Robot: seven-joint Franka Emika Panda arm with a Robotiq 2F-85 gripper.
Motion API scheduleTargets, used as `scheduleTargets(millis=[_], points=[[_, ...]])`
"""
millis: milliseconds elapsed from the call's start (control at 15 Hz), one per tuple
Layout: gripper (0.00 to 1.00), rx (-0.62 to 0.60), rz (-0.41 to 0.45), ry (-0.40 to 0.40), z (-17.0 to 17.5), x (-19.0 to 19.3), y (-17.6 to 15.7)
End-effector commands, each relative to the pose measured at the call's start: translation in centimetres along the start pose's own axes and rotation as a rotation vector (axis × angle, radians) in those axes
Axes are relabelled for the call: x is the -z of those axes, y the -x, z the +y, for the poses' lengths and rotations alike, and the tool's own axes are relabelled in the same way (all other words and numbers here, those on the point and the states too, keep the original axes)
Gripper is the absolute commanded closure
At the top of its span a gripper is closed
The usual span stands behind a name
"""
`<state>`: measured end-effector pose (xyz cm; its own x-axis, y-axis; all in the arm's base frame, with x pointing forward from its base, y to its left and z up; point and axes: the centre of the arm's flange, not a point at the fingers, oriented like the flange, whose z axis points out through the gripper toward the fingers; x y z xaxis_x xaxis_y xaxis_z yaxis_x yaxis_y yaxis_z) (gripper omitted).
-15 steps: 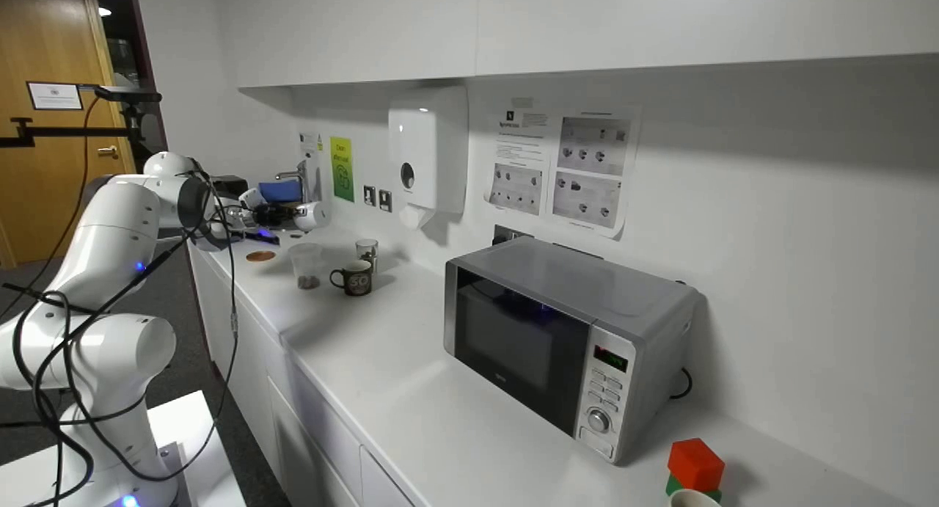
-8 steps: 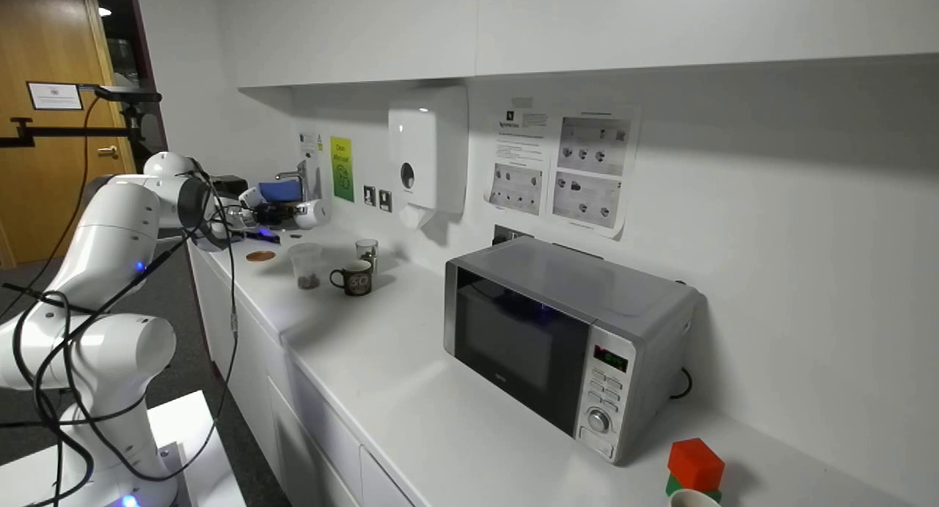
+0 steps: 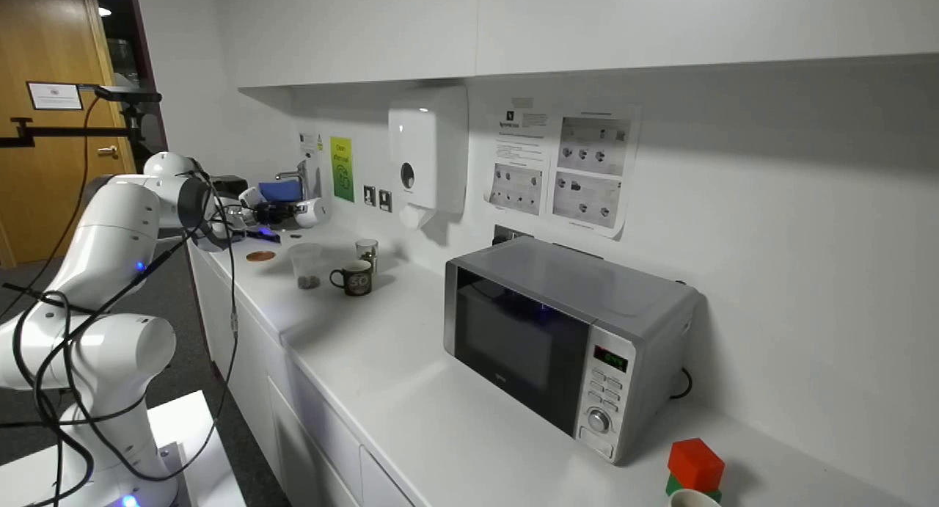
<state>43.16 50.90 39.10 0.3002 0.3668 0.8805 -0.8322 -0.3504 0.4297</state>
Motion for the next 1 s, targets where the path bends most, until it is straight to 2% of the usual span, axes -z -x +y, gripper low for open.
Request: scheduleTargets(millis=[0,600,933], points=[[0.98,-0.011,0.048,0.060,0.44,-0.22,-1.10],[0.98,-0.044,0.136,0.122,0.14,-0.26,-1.13],[0.98,-0.043,0.151,0.129,0.18,-0.24,-1.49]])
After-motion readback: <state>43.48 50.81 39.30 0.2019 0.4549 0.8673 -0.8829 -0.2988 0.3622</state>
